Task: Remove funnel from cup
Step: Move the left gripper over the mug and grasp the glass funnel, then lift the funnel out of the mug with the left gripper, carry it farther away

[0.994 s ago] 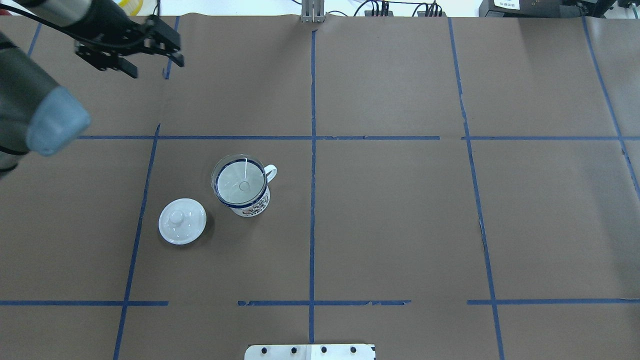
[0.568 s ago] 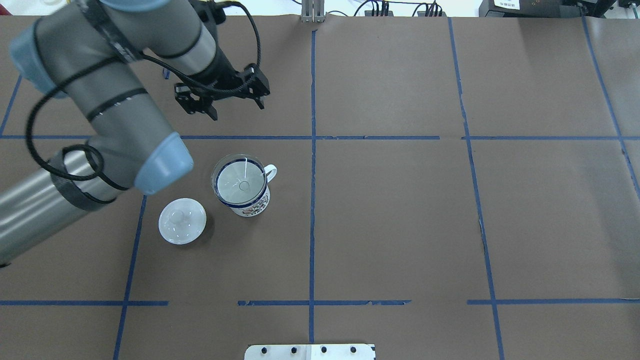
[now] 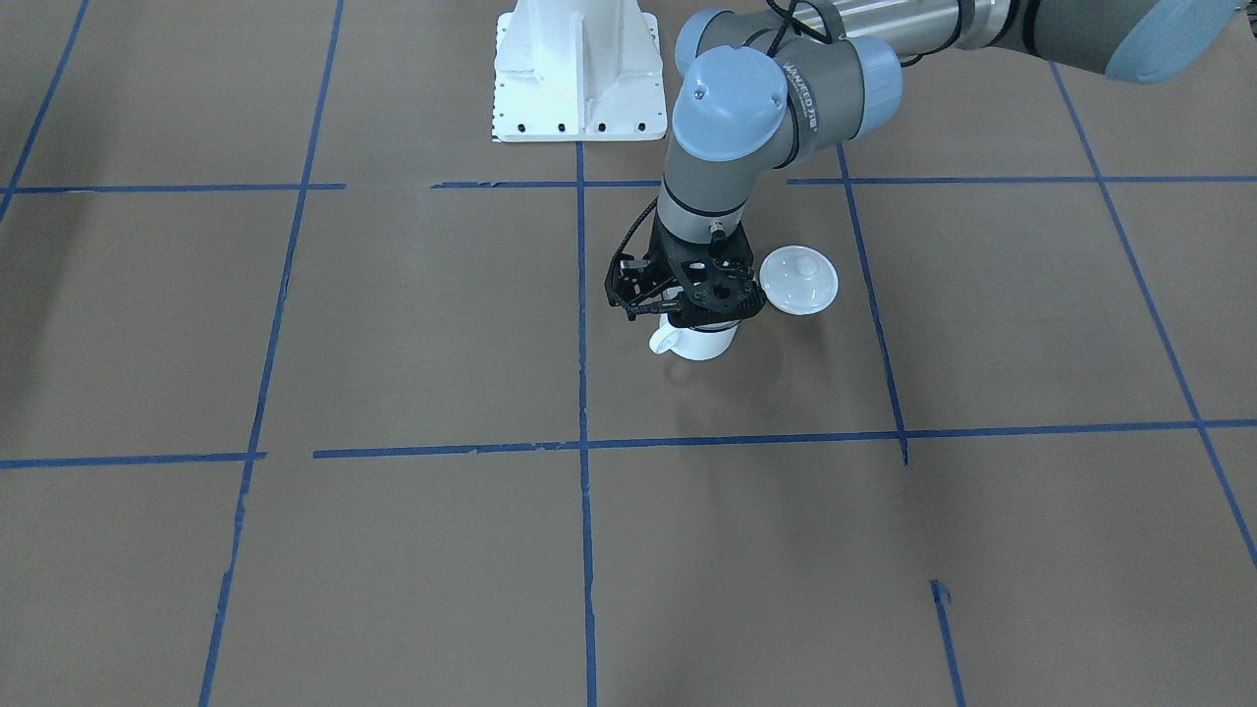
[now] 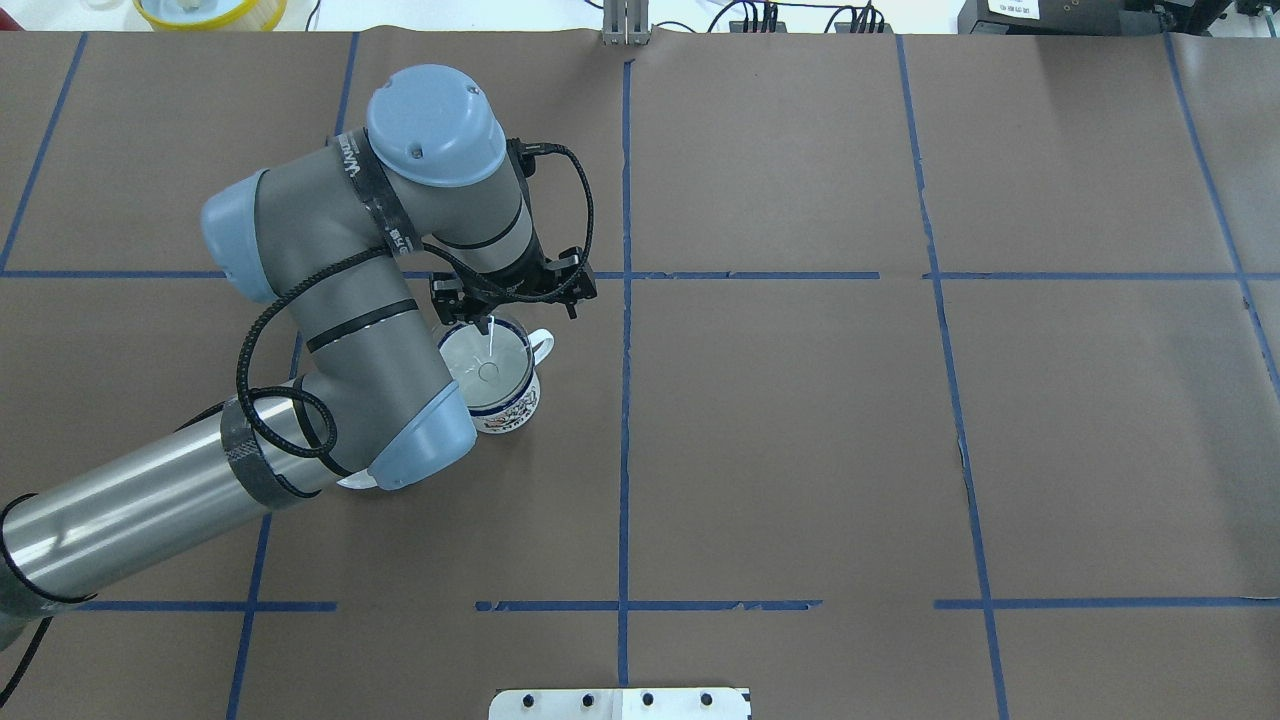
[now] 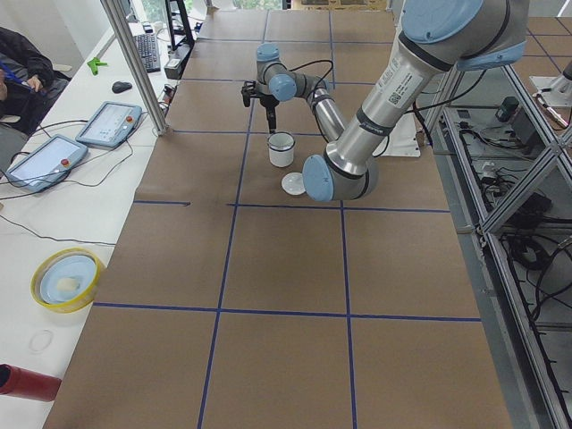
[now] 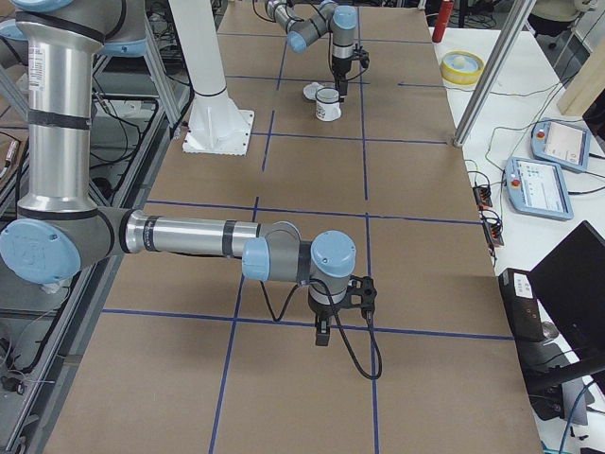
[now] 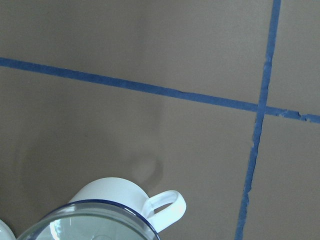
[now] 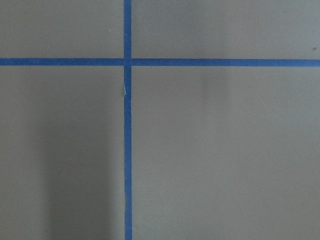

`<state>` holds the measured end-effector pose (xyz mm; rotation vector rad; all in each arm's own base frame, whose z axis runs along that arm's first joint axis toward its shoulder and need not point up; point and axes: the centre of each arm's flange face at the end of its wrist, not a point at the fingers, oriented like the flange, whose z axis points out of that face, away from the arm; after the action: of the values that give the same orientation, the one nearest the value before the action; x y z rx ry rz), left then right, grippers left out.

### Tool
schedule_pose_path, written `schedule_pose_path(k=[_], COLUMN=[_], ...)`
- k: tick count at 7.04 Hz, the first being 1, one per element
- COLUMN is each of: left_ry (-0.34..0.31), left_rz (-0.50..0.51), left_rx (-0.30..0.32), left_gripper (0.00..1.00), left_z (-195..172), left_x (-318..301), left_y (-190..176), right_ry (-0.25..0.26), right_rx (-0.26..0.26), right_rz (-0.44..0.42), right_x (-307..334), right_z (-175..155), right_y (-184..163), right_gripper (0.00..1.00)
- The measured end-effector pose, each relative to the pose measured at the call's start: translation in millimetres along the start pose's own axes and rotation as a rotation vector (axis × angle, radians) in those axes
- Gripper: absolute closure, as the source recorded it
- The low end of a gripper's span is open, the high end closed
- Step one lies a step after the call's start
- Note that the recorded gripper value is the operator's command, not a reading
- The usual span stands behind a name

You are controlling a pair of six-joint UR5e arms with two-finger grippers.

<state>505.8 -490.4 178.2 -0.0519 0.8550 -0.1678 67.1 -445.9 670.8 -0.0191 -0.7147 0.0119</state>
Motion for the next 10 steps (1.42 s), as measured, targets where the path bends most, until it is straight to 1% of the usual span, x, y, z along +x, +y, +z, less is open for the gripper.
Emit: schedule_pose_path(k=[1, 2, 3, 4, 5, 7, 8, 9, 10], left_ry=[-0.011, -0.022, -0.027, -0.029, -0.037, -0.075, -0.081, -0.067, -0.048], left_rz=[-0.002, -0.009, -0.019, -0.027, -0.034, -0.052, -0.055, -0.048, -0.043], left_rx=[-0.012, -0.023, -0.029, -0.031, -0.033, -0.037, -0.037, -0.031, -0.021], left_gripper=[0.18, 0.47, 0.63, 0.92, 1.0, 1.0, 1.0, 1.0, 1.0], left_z=[5.2, 8.6, 9.6, 9.2, 8.6, 1.6, -7.4, -25.2, -50.5], left_x=[0.1, 0.6, 0.9, 1.1, 0.5, -3.1, -4.1, -3.0, -2.9], left_y=[5.0, 9.9, 13.4, 15.1, 15.8, 20.0, 24.0, 30.8, 38.0], right_ry=[0.0, 0.0, 0.0, 0.0, 0.0, 0.0, 0.0, 0.0, 0.0], right_rx=[0.0, 0.0, 0.0, 0.0, 0.0, 0.0, 0.0, 0.0, 0.0], right_rz=[0.0, 0.0, 0.0, 0.0, 0.0, 0.0, 0.0, 0.0, 0.0], right_x=[0.0, 0.0, 0.0, 0.0, 0.0, 0.0, 0.0, 0.0, 0.0], right_z=[0.0, 0.0, 0.0, 0.0, 0.0, 0.0, 0.0, 0.0, 0.0], right_y=[0.0, 0.0, 0.0, 0.0, 0.0, 0.0, 0.0, 0.0, 0.0], right_gripper=[0.0, 0.0, 0.0, 0.0, 0.0, 0.0, 0.0, 0.0, 0.0])
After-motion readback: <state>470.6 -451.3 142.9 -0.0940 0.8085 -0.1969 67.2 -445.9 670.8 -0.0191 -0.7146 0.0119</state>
